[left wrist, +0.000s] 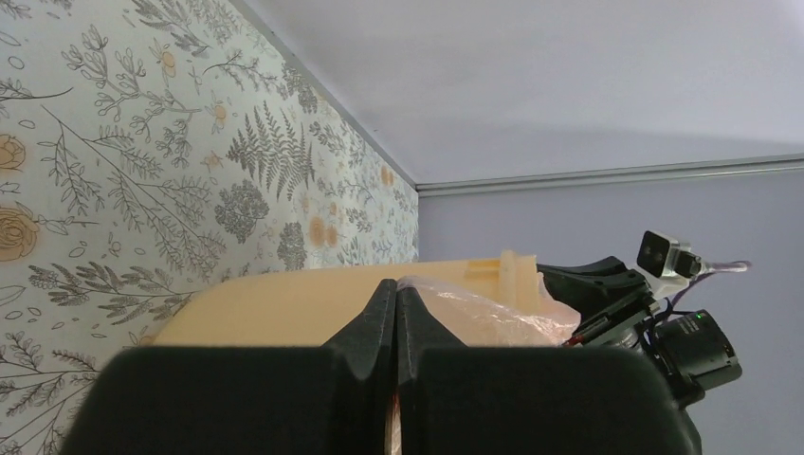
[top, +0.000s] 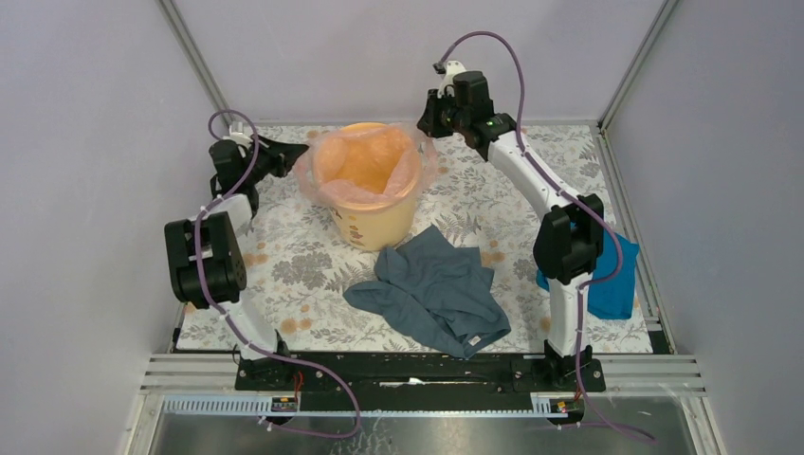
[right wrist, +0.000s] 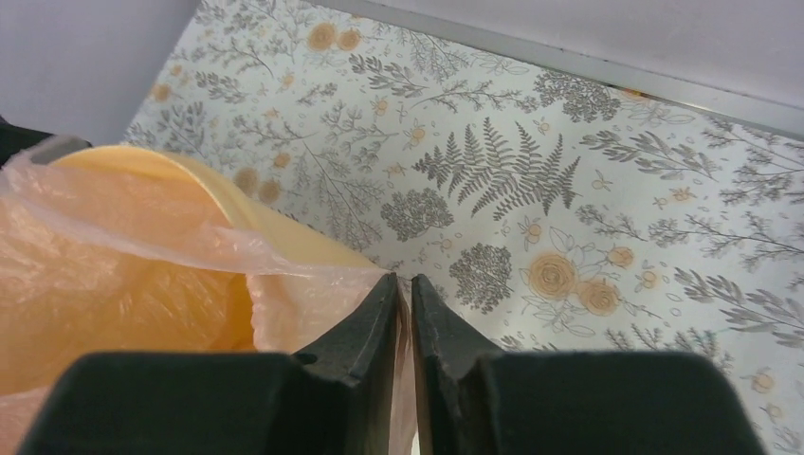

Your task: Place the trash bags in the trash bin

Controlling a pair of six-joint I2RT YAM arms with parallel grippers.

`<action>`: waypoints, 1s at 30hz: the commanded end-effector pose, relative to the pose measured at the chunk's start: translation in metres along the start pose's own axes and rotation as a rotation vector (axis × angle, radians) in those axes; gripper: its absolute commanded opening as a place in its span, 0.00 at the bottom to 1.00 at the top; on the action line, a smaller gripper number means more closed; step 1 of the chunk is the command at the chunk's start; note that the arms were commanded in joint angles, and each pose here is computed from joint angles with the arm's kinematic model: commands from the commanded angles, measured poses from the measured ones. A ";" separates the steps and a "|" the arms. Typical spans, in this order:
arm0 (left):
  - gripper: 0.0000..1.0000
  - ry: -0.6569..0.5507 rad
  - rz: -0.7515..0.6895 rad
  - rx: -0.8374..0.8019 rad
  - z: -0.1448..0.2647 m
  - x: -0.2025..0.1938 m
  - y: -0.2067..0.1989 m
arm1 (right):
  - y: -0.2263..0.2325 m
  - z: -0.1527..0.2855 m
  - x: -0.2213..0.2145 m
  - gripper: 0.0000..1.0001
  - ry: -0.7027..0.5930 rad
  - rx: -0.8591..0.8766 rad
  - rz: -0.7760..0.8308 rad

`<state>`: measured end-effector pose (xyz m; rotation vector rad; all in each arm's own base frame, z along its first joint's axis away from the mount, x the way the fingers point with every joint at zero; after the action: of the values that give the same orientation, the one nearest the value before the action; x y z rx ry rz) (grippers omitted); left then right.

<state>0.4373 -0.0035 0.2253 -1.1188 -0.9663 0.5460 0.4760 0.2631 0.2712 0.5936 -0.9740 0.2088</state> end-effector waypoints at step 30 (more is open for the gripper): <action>0.00 0.060 -0.004 0.283 0.013 -0.043 0.052 | -0.022 -0.015 -0.036 0.02 0.073 0.147 -0.299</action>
<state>0.4262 -0.0152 0.1673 -0.9451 -0.7896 0.6289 0.4857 0.2557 0.1753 0.7418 -0.7116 0.0174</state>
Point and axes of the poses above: each gripper's point midway between its finger pads, its own z axis back along the fingers, its own y axis along the line the jaws close on, x = y × z, the point moved 6 cm from there along z, back along the fingers, and after that the axes turned 6 degrees about -z, right-handed, at the moved point
